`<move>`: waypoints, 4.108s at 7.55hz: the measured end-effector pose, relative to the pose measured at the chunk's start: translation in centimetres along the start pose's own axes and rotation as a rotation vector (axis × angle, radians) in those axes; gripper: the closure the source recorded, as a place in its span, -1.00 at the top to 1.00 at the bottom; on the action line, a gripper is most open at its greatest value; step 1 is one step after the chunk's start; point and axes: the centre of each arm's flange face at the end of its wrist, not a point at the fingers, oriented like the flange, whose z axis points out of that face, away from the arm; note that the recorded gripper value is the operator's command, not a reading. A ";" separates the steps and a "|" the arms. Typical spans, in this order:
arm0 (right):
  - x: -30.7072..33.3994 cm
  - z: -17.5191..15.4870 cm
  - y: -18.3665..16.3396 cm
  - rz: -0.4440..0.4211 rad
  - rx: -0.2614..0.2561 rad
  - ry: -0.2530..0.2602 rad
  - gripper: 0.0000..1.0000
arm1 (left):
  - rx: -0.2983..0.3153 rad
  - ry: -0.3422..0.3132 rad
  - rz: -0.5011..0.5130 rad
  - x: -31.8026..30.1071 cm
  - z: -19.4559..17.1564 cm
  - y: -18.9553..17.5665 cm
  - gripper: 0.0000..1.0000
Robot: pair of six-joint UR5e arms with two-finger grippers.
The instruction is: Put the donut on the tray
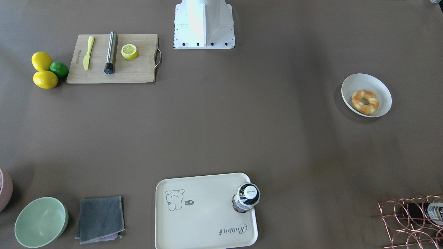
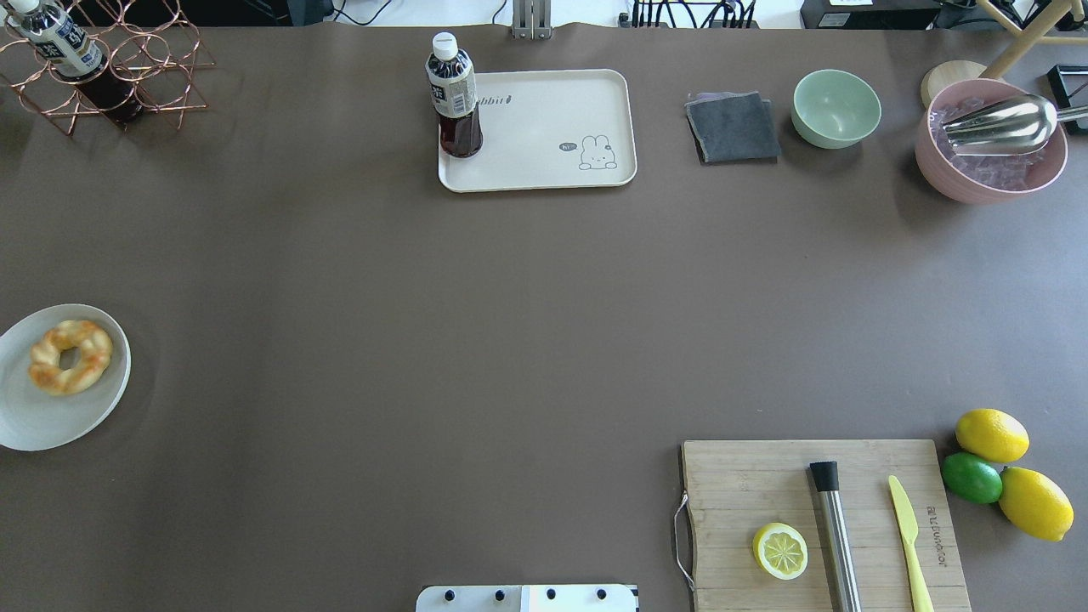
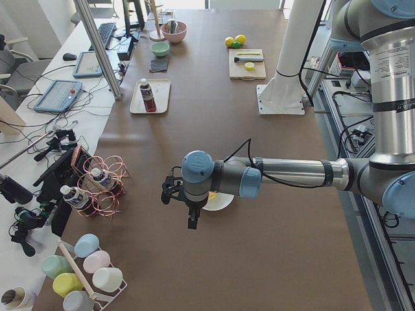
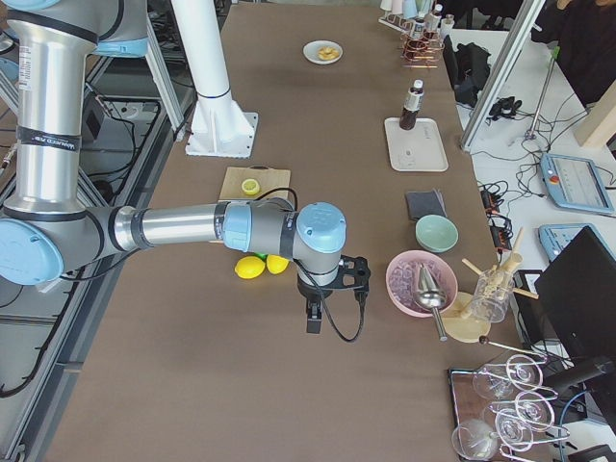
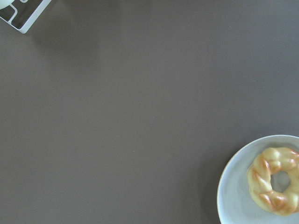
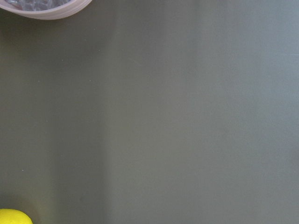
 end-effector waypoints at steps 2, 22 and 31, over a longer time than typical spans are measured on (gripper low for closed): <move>0.0 0.2 0.0 0.007 -0.005 -0.004 1.00 | 0.000 0.003 0.002 0.1 -0.1 0.2 0.96; -1.2 1.9 -1.1 -0.032 -0.013 -0.050 1.00 | -0.008 0.122 0.058 4.1 17.0 2.8 0.96; -0.5 2.9 -2.1 -0.020 -0.033 -0.050 1.00 | -0.006 0.147 0.084 6.8 18.7 2.4 -0.26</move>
